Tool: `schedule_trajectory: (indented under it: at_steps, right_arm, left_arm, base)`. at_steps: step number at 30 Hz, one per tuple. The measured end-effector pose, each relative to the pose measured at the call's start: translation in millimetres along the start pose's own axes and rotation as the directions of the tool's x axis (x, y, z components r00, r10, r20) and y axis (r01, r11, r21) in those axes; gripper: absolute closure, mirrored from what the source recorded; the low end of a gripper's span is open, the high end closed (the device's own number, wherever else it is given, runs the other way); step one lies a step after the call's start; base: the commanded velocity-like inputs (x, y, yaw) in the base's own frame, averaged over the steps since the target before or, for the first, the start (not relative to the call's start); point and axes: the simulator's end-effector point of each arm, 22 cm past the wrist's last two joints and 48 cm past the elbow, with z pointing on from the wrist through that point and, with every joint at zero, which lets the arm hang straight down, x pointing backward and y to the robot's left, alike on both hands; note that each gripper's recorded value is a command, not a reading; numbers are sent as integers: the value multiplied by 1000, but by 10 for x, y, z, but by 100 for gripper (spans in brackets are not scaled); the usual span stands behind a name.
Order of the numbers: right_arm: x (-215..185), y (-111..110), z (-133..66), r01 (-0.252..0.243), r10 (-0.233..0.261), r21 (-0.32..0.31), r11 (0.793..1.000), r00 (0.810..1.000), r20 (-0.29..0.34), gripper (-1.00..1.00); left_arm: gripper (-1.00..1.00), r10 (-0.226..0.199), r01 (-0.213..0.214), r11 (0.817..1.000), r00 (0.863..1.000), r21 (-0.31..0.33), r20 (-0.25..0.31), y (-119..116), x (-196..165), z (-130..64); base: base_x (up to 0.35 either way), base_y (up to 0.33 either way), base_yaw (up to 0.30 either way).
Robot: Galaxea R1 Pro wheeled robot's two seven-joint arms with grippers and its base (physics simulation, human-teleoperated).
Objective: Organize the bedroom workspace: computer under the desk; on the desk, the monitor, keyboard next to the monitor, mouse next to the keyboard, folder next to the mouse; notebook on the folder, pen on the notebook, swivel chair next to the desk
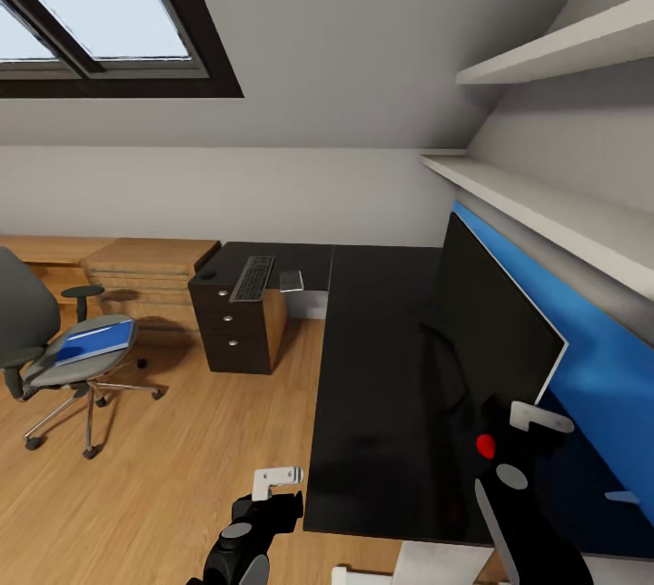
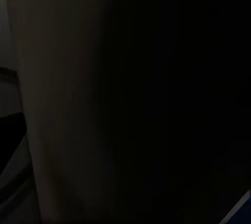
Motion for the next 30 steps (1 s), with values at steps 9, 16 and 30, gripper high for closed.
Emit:
schedule_trajectory:
  at_steps: [9,16,30]
  right_arm:
    - [-14,-10,4,0,0,1,1000,1000,4,-100]
    - [-15,-10,4,3,-3,2,1000,1000,4,-100]
    - [-4,-3,5,0,0,0,1000,1000,2,-100]
  left_arm:
    - [-100,0,0,1000,1000,2,-2,-7,7,1]
    - [-100,-1,1,1000,1000,1,-2,-3,7,1]
    - [-100,-1,1,1000,1000,1,-2,-3,5,4]
  base:
    - [0,-98,0]
    - [0,-25,0]
    - [-33,-1,0]
